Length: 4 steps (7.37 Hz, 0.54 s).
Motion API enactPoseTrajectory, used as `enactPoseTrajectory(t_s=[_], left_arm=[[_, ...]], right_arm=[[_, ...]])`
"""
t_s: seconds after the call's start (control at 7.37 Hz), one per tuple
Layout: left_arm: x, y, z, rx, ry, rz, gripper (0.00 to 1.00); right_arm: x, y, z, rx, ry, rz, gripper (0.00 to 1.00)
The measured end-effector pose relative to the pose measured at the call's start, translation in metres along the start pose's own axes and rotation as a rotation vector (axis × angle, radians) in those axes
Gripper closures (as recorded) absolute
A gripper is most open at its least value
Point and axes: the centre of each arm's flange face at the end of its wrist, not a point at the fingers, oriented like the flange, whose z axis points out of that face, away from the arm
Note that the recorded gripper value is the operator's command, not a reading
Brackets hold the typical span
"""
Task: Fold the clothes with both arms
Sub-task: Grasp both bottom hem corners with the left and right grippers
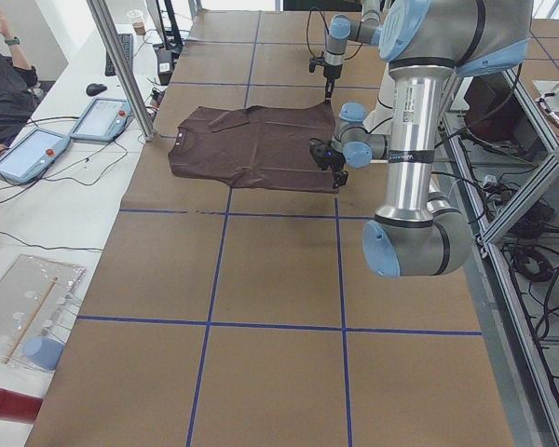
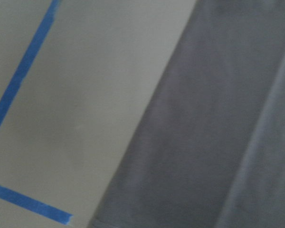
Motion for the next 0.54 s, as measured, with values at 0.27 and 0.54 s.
enactPoseTrajectory(t_s=[0.27, 0.54], left_arm=[[-0.009, 0.005, 0.018, 0.006, -0.037, -0.011, 0.02], [-0.011, 0.011, 0.026, 0.001, -0.05, -0.013, 0.12]], right_arm=[[-0.003, -0.001, -0.002, 0.002, -0.006, 0.001, 1.0], [-0.004, -0.002, -0.002, 0.003, -0.007, 0.003, 1.0]])
